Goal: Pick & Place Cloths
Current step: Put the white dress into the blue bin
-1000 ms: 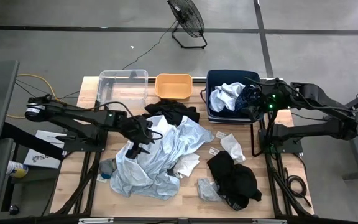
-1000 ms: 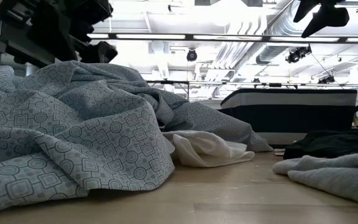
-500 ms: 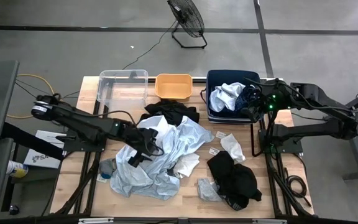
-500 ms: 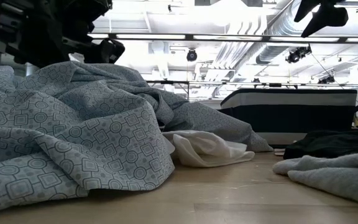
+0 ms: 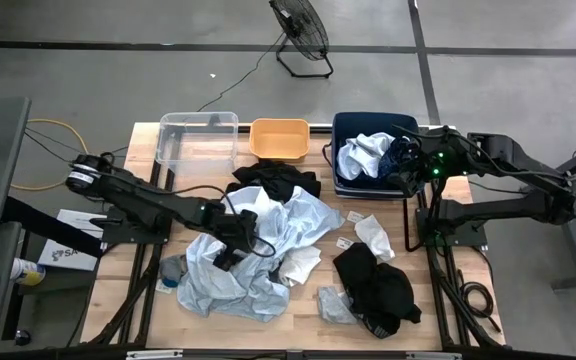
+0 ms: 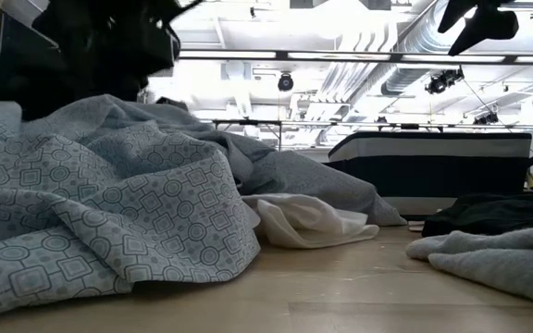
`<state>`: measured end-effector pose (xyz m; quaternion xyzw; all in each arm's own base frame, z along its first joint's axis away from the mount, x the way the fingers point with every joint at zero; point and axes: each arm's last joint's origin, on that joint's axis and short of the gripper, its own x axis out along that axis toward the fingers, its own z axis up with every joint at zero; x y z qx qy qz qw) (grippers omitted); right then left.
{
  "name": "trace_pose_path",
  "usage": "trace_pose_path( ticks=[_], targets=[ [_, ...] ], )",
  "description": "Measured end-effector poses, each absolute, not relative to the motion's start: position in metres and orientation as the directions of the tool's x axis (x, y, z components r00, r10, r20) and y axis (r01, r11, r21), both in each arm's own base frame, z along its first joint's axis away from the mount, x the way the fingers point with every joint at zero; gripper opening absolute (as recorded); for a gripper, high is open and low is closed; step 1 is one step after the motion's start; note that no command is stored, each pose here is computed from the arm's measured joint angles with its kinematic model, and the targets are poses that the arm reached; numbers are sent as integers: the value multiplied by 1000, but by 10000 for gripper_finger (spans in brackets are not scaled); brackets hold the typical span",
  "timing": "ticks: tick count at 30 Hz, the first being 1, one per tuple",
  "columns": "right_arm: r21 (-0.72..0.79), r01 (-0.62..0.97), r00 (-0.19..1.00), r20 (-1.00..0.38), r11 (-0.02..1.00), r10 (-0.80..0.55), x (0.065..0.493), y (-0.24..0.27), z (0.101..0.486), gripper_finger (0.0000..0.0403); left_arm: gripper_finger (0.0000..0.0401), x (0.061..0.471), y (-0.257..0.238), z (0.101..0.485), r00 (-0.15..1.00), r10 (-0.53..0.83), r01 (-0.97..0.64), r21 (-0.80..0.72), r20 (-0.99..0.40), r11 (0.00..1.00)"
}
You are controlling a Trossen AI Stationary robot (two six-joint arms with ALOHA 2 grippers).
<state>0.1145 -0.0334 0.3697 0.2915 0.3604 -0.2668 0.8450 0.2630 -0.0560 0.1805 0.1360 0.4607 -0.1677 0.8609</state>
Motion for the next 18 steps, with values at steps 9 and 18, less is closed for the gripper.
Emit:
trace_pose_path(
  ticks=[9, 18],
  targets=[
    [302, 663, 597, -765, 685, -241, 114, -33, 370, 272, 248, 269, -56, 162, 470, -98, 393, 108, -877, 913],
    [302, 664, 597, -765, 684, -242, 114, -34, 370, 272, 26, 272, -56, 175, 440, -80, 284, 54, -895, 957]
  ],
)
